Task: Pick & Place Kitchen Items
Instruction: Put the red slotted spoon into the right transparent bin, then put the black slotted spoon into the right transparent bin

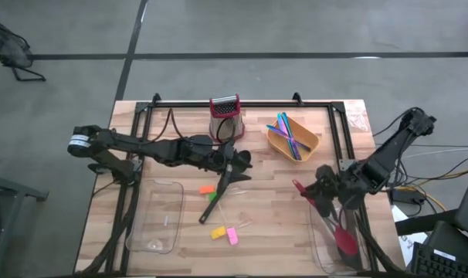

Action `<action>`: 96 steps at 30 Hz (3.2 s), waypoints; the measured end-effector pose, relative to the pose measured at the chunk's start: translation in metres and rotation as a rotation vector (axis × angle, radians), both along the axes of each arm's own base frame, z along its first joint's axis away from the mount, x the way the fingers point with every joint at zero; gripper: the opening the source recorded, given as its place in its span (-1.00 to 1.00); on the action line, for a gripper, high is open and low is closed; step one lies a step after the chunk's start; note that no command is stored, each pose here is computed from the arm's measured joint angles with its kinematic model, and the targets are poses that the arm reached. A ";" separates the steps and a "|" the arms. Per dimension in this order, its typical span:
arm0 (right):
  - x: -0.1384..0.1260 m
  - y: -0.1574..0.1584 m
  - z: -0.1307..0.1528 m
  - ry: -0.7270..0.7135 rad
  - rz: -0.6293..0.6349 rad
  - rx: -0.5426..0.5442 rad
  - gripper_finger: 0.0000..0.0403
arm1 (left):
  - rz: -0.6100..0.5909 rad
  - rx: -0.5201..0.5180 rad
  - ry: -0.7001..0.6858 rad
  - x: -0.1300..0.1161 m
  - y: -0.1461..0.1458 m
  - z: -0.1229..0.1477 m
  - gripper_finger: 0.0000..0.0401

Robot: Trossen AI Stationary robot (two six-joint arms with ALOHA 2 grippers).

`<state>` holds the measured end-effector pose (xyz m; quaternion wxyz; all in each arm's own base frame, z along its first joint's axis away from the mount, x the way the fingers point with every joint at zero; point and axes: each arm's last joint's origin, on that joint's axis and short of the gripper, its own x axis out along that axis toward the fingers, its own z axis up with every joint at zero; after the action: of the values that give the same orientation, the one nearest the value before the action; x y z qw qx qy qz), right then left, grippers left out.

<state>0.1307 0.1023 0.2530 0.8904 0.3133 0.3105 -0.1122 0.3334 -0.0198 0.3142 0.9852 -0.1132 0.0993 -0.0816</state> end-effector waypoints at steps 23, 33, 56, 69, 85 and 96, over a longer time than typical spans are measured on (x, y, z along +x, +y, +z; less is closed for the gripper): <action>-0.014 -0.002 -0.045 0.039 -0.196 0.085 -0.69 | 0.021 0.050 -0.005 0.000 0.001 0.000 0.02; -0.014 -0.003 -0.044 0.030 -0.202 0.082 -0.64 | 0.025 0.053 -0.004 0.000 0.002 0.000 0.02; -0.018 -0.005 -0.036 0.029 -0.134 0.146 -0.10 | 0.025 0.047 0.013 0.000 0.002 -0.002 0.02; -0.028 -0.022 -0.010 -0.217 -0.082 0.004 -0.16 | 0.056 0.003 0.200 -0.005 0.002 -0.019 0.02; -0.016 -0.016 0.026 -0.505 -0.016 -0.343 -0.09 | 0.363 -0.142 0.686 -0.003 0.006 -0.089 0.02; -0.014 -0.015 0.024 -0.494 -0.024 -0.359 -0.26 | 0.439 -0.135 0.834 0.012 0.005 -0.138 0.02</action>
<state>0.1165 0.0875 0.2768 0.9787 0.1725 0.0559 -0.0961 0.3449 -0.0149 0.1766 0.8457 -0.2182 0.4547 0.1746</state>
